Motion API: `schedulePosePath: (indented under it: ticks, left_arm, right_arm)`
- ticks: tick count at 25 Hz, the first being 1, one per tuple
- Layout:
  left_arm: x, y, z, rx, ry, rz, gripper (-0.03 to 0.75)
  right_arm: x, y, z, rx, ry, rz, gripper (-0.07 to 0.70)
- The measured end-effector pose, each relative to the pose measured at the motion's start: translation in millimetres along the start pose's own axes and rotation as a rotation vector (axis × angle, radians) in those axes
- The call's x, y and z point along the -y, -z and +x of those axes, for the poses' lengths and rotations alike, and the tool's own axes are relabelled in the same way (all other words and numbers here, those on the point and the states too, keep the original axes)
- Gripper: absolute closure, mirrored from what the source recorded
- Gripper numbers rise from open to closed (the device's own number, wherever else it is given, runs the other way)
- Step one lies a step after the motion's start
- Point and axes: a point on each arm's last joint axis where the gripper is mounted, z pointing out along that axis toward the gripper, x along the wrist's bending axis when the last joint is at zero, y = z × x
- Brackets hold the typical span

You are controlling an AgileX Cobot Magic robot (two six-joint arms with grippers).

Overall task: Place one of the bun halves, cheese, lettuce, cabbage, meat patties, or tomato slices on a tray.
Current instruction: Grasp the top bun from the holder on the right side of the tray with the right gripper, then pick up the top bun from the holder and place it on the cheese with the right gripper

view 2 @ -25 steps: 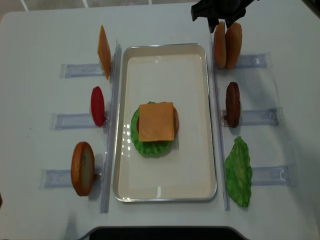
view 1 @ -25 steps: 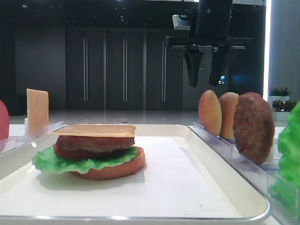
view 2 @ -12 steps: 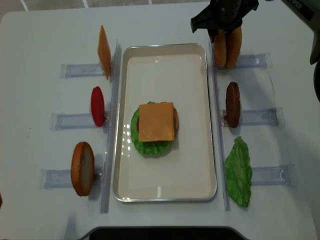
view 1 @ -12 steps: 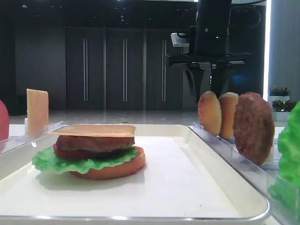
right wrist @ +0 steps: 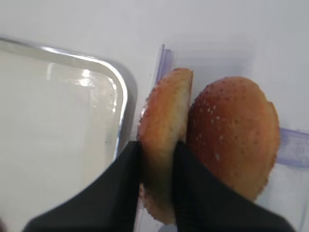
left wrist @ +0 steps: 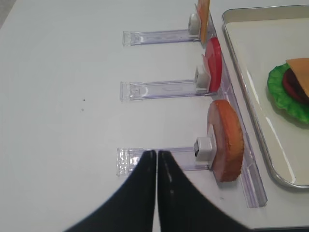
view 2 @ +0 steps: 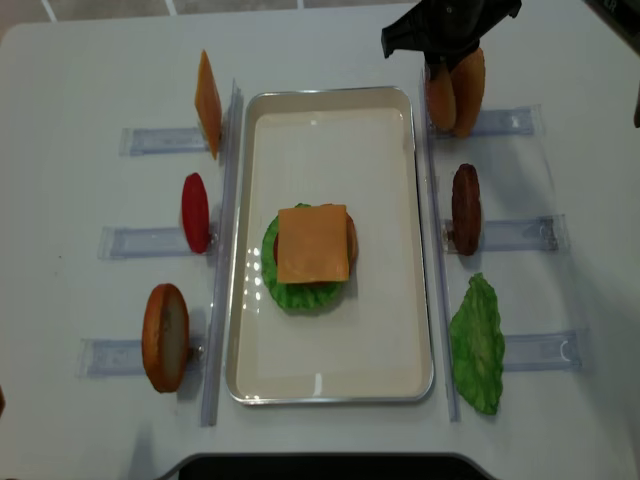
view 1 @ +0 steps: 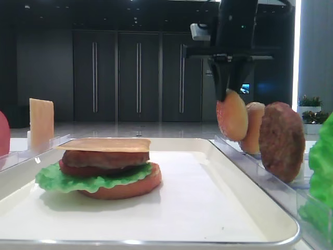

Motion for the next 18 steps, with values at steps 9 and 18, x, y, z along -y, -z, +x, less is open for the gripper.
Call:
schedulePosePath:
  ticks: [9,18]
  left_arm:
    - [0,0,0.0,0.000,0.000,0.000,0.722]
    - [0,0,0.0,0.000,0.000,0.000,0.722]
  right_arm:
    - [2,74,10,-0.056,-0.031,-0.128,0.503]
    - [82,69,77,-0.081,0.031,0.042,0.505]
